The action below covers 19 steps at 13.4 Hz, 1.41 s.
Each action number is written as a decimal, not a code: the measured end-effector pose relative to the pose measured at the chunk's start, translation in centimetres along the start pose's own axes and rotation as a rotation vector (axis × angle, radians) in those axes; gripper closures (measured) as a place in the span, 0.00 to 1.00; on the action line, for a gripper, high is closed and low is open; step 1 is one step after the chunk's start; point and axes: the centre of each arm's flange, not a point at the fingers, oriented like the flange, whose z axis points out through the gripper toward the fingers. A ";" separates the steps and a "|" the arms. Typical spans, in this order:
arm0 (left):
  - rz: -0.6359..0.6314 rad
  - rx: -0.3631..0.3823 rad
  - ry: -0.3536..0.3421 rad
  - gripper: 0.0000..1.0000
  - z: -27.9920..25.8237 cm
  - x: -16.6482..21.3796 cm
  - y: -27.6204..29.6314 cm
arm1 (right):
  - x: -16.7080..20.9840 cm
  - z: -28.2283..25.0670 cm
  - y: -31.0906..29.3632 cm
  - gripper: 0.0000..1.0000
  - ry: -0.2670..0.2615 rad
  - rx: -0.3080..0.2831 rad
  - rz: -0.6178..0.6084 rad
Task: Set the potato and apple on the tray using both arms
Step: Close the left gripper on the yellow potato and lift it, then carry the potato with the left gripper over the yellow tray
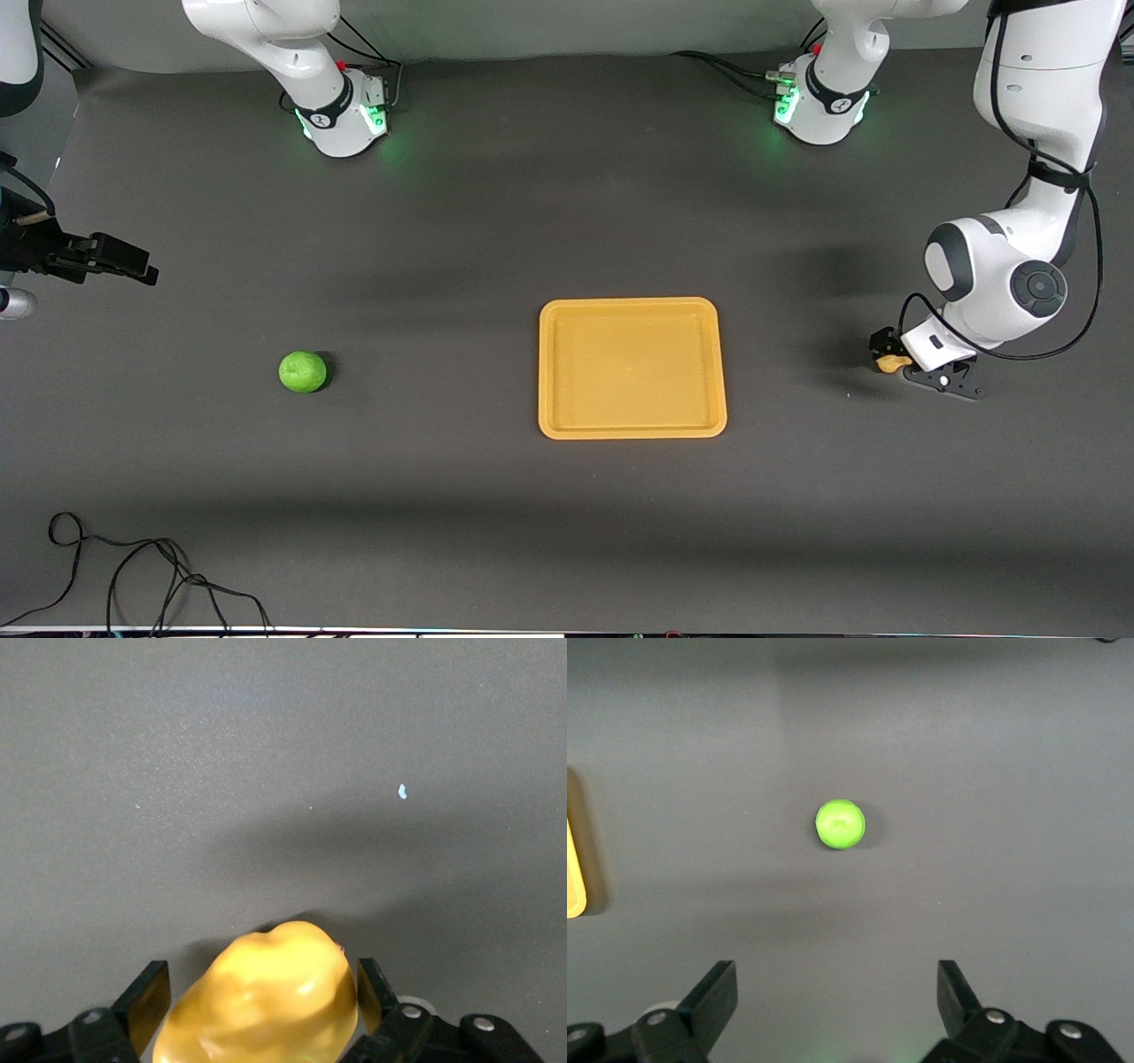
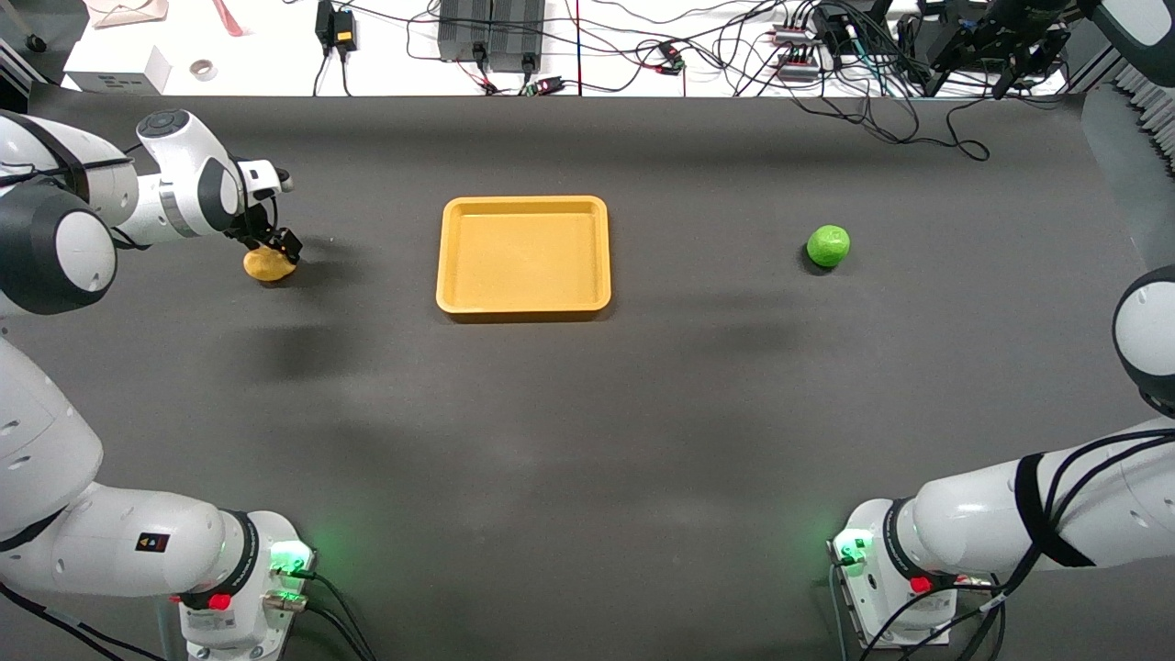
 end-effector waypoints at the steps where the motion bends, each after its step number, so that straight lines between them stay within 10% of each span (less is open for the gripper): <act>1: 0.000 0.000 0.000 0.12 0.0 0.0 0.0 | 0.0 0.0 0.0 0.00 0.000 0.000 0.000; 6: 0.002 0.003 0.005 0.35 -0.1 0.0 0.0 | 0.0 0.0 0.0 0.00 0.000 0.000 0.000; 19: -0.174 -0.067 -0.064 0.35 -7.8 6.5 7.3 | 0.0 0.1 0.0 0.00 -0.002 0.000 0.000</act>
